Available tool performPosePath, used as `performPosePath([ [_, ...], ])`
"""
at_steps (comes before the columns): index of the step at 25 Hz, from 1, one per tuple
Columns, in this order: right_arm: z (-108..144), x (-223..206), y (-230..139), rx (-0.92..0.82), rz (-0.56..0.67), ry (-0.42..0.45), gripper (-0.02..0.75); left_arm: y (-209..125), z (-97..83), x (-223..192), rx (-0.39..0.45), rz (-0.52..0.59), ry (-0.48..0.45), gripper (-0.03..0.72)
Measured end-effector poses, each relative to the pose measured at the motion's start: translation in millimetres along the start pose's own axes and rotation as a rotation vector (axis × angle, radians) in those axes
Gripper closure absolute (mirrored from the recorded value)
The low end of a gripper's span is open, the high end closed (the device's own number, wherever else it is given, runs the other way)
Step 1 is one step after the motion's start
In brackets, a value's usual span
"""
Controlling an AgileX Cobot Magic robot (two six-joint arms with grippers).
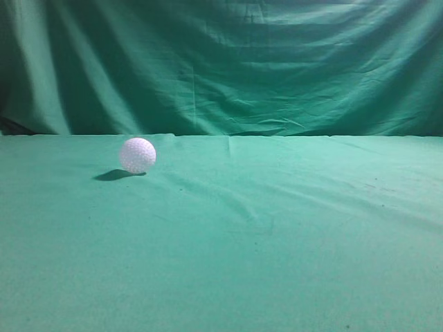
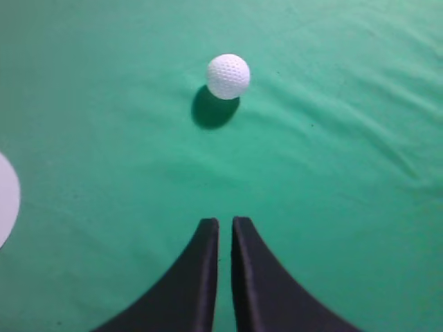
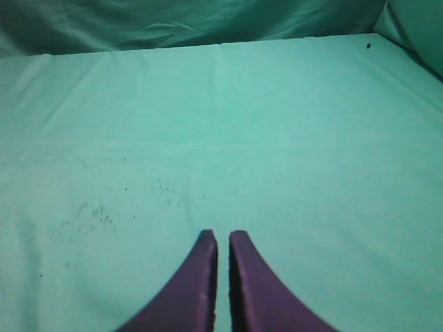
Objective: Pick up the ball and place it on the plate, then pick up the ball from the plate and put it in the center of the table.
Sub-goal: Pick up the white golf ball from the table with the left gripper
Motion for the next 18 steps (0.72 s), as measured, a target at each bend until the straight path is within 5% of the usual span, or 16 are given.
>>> performPosePath([
  [12,0.0,0.0,-0.2,0.0,0.002,0.0,0.682,67.5,5.6,-90.8,0.004,0.257,-0.148,0.636],
  [17,0.0,0.0,-0.2,0.0,0.002,0.0,0.682,77.9,10.3,-125.3,-0.073,0.288,-0.173,0.636],
  [18,0.0,0.0,-0.2,0.0,0.002,0.0,0.682,78.6,11.0,-131.2,-0.083,0.294,-0.176,0.577],
])
Point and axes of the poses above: a point on each arm's last joint axis where the gripper is mounted, x pointing back along that axis away from the gripper, z along the wrist's bending axis when the last joint is at zero, y = z × x, the point moved 3 cm from there along -x, pointing out along that axis toward the gripper, and after that the axes turned 11 degrees about -x, right-handed, at the moved point
